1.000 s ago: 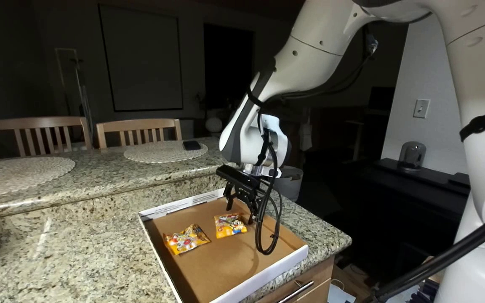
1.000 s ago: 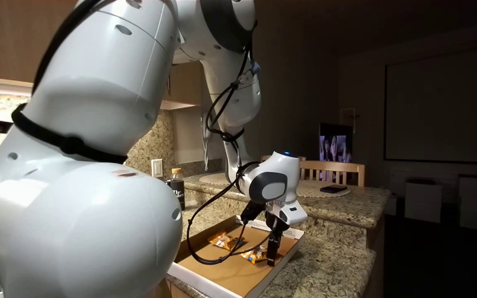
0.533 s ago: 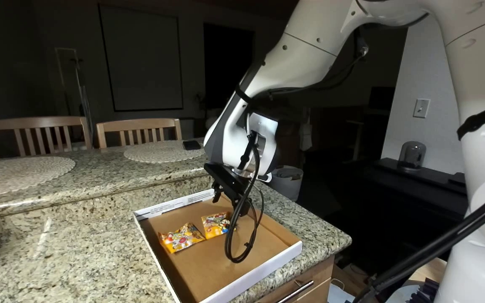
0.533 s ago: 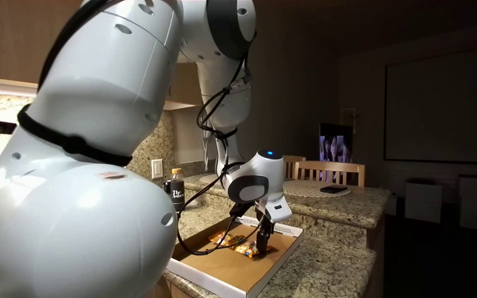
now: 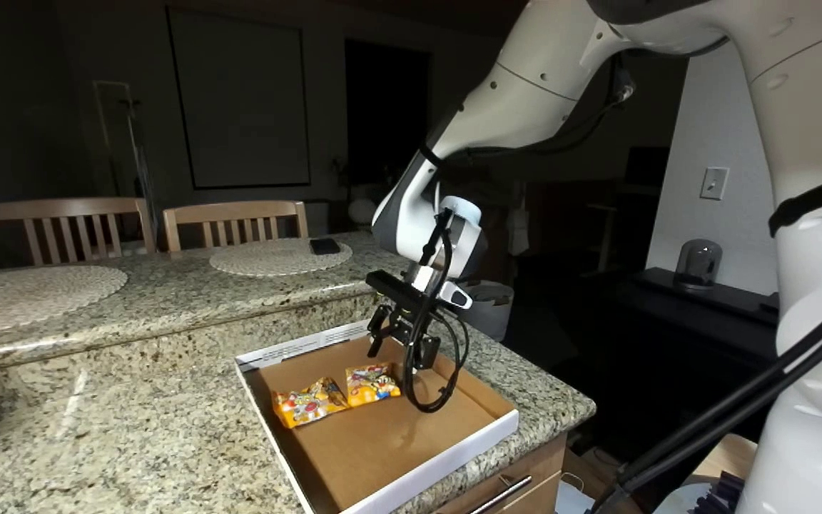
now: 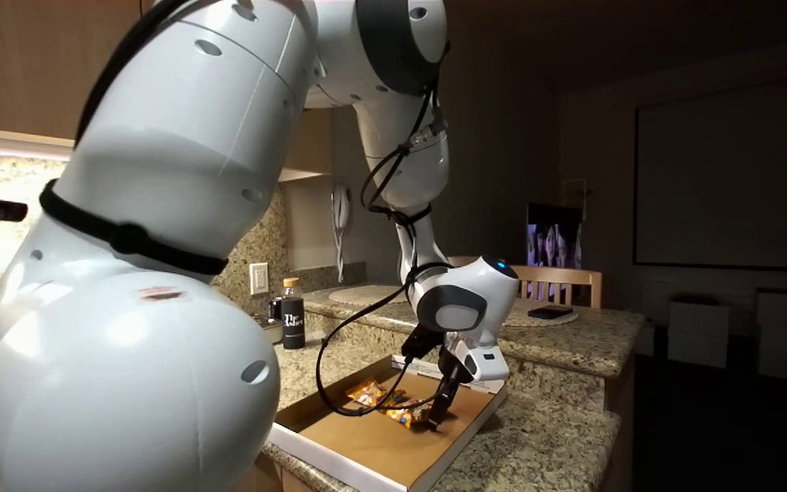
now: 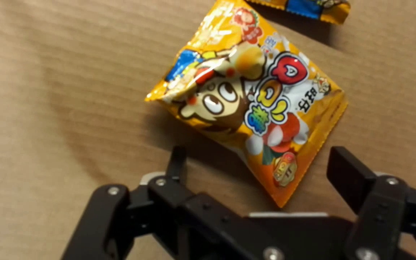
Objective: Pick up the two objects on the cover box and put them on the counter
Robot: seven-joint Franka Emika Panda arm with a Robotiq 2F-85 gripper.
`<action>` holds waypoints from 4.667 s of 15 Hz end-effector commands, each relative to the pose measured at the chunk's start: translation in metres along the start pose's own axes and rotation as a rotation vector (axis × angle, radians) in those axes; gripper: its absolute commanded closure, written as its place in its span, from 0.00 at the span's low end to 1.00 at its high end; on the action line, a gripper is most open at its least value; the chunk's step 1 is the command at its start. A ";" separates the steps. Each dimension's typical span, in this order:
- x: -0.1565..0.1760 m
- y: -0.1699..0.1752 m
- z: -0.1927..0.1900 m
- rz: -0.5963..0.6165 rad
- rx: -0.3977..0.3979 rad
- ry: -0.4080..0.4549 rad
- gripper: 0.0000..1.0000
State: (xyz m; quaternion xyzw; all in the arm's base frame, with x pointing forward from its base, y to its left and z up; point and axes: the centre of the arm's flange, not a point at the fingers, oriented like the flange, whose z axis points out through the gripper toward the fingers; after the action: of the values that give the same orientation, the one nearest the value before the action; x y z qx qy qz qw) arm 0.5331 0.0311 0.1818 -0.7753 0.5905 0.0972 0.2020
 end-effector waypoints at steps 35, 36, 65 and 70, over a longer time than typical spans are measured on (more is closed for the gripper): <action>-0.044 -0.037 -0.084 -0.051 0.282 0.099 0.95; -0.045 -0.045 -0.093 -0.015 0.349 0.123 0.95; -0.010 -0.126 -0.102 -0.031 0.311 0.030 0.00; -0.022 -0.075 -0.068 -0.135 0.140 -0.020 0.00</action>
State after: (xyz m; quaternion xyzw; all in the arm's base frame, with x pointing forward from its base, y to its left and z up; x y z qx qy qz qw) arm 0.6318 0.0349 0.2686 -0.7656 0.5708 0.0304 0.2952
